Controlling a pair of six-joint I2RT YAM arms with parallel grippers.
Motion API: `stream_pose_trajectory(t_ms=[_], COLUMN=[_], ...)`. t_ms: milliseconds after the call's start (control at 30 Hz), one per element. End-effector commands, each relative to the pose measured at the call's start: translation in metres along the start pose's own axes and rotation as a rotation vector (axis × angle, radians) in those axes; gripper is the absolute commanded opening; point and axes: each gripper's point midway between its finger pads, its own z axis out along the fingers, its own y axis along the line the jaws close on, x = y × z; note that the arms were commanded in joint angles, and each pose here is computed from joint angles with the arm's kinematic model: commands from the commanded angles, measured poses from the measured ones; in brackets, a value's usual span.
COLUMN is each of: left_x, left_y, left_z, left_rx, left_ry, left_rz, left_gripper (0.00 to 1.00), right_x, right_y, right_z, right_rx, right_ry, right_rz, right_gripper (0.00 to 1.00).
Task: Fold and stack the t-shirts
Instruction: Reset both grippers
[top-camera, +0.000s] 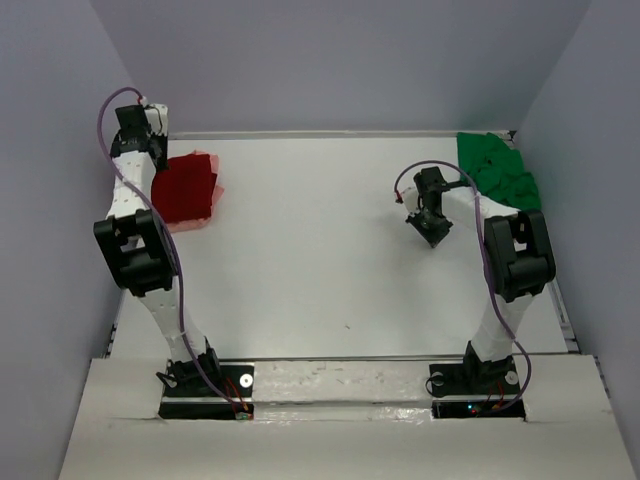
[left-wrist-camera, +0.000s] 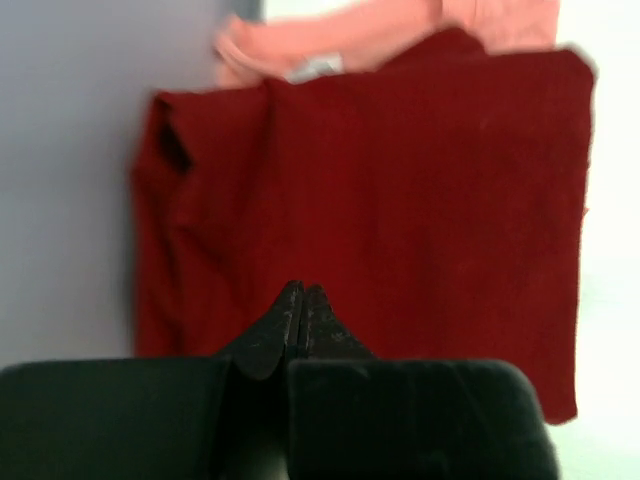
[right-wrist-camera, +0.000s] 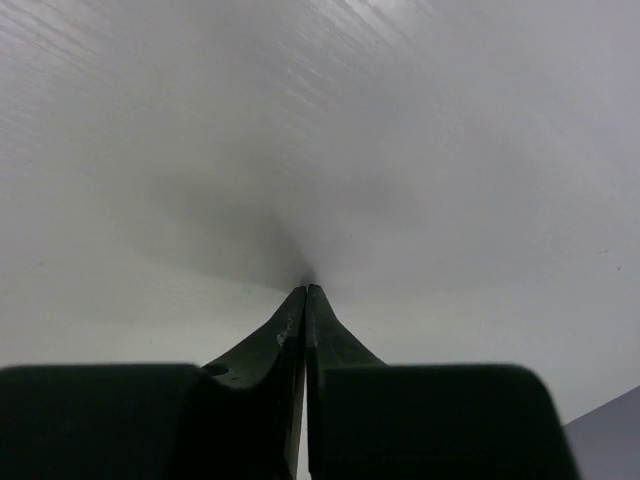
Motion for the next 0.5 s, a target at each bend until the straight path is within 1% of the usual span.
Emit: stream_pose_trajectory(t_ms=[0, 33, 133, 167, 200, 233, 467], left_x=[0.009, 0.006, 0.006, 0.01, 0.01, 0.011, 0.012], left_y=[-0.008, -0.003, 0.002, 0.011, 0.011, 0.017, 0.036], left_z=[0.019, 0.022, 0.033, 0.039, 0.043, 0.045, 0.049], left_rx=[0.034, 0.001, -0.021, -0.064, -0.064, -0.098, -0.166], left_ry=[0.003, -0.01, -0.009, 0.012, 0.014, 0.02, 0.015], left_rz=[-0.065, -0.061, -0.049, -0.042, -0.042, -0.045, -0.033], left_gripper=[0.0, 0.0, 0.0, 0.0, 0.0, 0.0, 0.0], right_x=[0.006, 0.008, 0.012, 0.013, 0.014, 0.015, 0.021], right_y=[-0.004, -0.004, -0.005, -0.006, -0.005, -0.005, -0.003], right_z=[0.0, 0.002, 0.007, 0.008, 0.01, 0.011, 0.026], right_rx=[0.035, 0.036, 0.046, 0.048, 0.046, 0.046, 0.038], right_ry=[0.024, 0.032, 0.061, 0.067, 0.074, 0.081, 0.136], right_rz=[-0.003, -0.005, -0.01, -0.011, -0.012, -0.013, -0.02], right_gripper=[0.02, 0.0, 0.0, 0.0, 0.0, 0.0, 0.0])
